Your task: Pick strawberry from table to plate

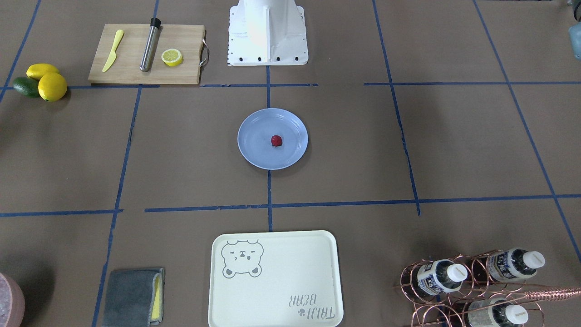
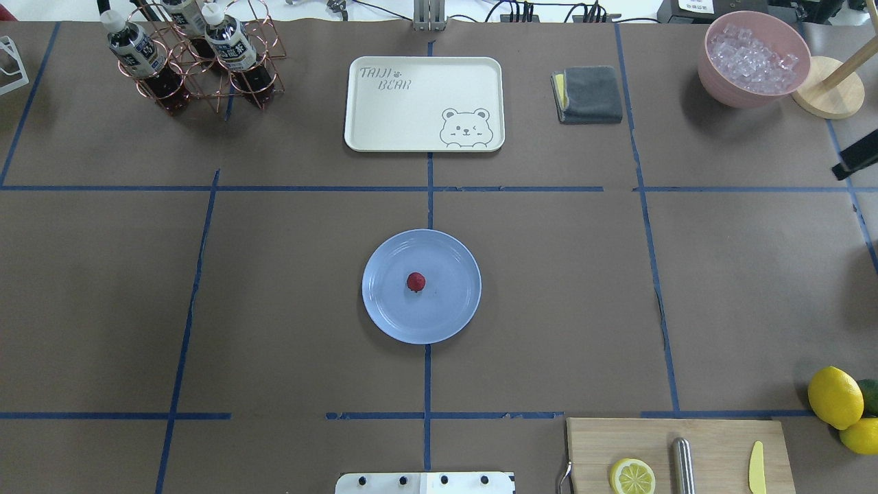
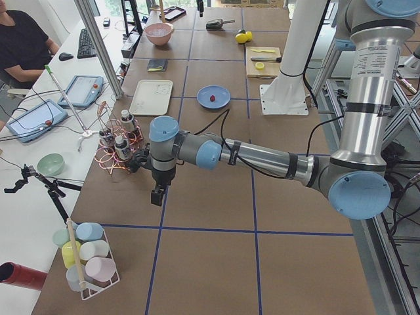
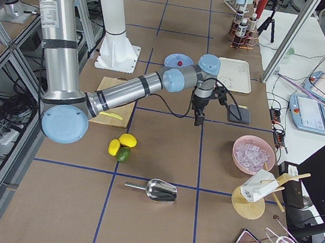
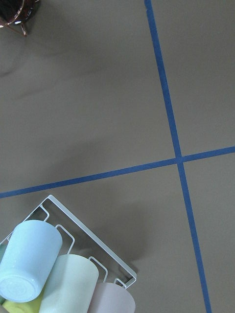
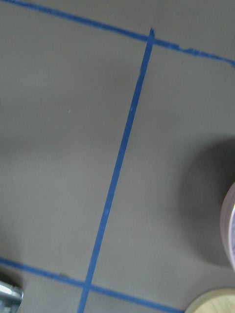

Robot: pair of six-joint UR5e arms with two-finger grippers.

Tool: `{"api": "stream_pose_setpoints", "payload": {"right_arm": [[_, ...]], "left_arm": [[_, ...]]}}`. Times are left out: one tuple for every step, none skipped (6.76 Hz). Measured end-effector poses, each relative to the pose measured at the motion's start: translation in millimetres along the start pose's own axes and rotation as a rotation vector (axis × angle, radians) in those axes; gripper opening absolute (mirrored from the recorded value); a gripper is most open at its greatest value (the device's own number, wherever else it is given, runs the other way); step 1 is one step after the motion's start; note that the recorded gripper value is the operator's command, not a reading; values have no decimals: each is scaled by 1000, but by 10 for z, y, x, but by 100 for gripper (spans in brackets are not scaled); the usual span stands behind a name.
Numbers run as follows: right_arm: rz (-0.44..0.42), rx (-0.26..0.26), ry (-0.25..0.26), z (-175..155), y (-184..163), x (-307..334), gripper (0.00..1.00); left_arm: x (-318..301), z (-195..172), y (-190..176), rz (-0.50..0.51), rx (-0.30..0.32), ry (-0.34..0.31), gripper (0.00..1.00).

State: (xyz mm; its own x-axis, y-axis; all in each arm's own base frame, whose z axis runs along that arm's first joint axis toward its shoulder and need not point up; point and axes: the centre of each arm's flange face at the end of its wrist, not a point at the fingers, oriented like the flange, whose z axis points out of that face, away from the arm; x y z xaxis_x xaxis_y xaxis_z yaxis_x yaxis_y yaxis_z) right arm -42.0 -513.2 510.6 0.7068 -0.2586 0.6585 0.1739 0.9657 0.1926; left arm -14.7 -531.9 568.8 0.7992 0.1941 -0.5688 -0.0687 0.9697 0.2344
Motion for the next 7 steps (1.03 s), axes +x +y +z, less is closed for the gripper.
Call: {"api": "stream_pose_setpoints", "payload": {"right_arm": [[-19, 2, 3, -48, 242, 498, 100], [-5, 3, 6, -70, 403, 798, 100], [13, 2, 8, -68, 460, 957, 100], [20, 1, 8, -47, 452, 1034, 100], [31, 3, 9, -30, 463, 1116, 100], [51, 4, 8, -16, 495, 1215, 100], [80, -5, -8, 45, 545, 1342, 100]], "left_arm": [[-232, -6, 162, -2, -27, 2, 100], [-425, 38, 368, -22, -58, 19, 100], [-550, 147, 622, -56, -91, 61, 100], [-599, 229, 803, -83, -112, 98, 100], [-618, 279, 909, -102, -125, 119, 100], [-625, 298, 949, -110, -130, 126, 100], [-627, 302, 960, -112, -130, 129, 100]]}}
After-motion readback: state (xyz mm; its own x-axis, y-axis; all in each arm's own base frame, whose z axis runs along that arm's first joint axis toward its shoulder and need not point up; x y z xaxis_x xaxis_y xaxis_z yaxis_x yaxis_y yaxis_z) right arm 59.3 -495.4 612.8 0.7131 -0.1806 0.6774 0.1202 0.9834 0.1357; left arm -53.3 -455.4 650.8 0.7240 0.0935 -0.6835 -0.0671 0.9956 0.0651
